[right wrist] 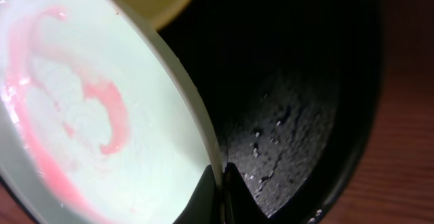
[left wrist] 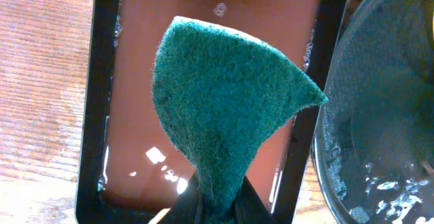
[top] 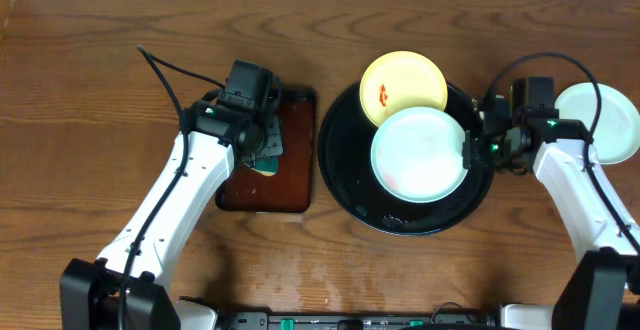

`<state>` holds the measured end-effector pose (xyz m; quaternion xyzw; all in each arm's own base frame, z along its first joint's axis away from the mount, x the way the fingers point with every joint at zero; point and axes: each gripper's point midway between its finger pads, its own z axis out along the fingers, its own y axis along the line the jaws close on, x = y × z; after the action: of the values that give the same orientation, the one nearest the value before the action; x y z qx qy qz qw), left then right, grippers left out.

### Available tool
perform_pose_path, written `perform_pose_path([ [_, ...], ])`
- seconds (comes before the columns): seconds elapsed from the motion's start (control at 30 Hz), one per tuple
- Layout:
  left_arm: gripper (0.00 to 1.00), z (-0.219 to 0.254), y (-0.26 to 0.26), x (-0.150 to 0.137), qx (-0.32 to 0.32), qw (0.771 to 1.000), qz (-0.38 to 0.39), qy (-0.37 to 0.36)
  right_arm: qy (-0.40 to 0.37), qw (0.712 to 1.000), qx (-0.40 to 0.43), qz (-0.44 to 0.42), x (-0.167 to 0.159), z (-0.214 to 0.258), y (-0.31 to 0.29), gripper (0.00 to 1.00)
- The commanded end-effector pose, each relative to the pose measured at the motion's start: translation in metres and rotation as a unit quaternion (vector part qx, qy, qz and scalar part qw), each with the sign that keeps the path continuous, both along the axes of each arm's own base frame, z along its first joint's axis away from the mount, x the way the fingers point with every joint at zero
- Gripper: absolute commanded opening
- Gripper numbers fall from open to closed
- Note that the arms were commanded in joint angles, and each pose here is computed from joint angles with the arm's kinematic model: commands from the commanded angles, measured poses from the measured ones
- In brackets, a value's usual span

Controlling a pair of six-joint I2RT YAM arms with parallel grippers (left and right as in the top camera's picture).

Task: Clean dirty plates on tray and stack at the side
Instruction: 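Lift the wiped pale blue plate with the right gripper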

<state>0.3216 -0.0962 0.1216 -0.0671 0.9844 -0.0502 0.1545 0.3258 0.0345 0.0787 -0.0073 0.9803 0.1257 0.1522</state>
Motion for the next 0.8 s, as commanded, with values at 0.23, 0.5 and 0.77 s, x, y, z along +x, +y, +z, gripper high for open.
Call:
perform_pose_path([
  [0.23, 0.08, 0.002, 0.006, 0.0, 0.014, 1.0, -0.001, -0.006, -0.089, 0.992, -0.086, -0.011, 0.021, 0.042, -0.012, 0.01],
  [0.5, 0.08, 0.002, 0.006, -0.001, 0.014, 1.0, -0.001, -0.006, -0.167, 0.966, -0.196, 0.014, 0.036, 0.068, 0.009, 0.01],
  [0.77, 0.08, 0.002, 0.006, 0.0, 0.014, 1.0, -0.001, -0.007, -0.323, 0.889, -0.324, 0.034, 0.032, 0.155, 0.042, 0.01],
])
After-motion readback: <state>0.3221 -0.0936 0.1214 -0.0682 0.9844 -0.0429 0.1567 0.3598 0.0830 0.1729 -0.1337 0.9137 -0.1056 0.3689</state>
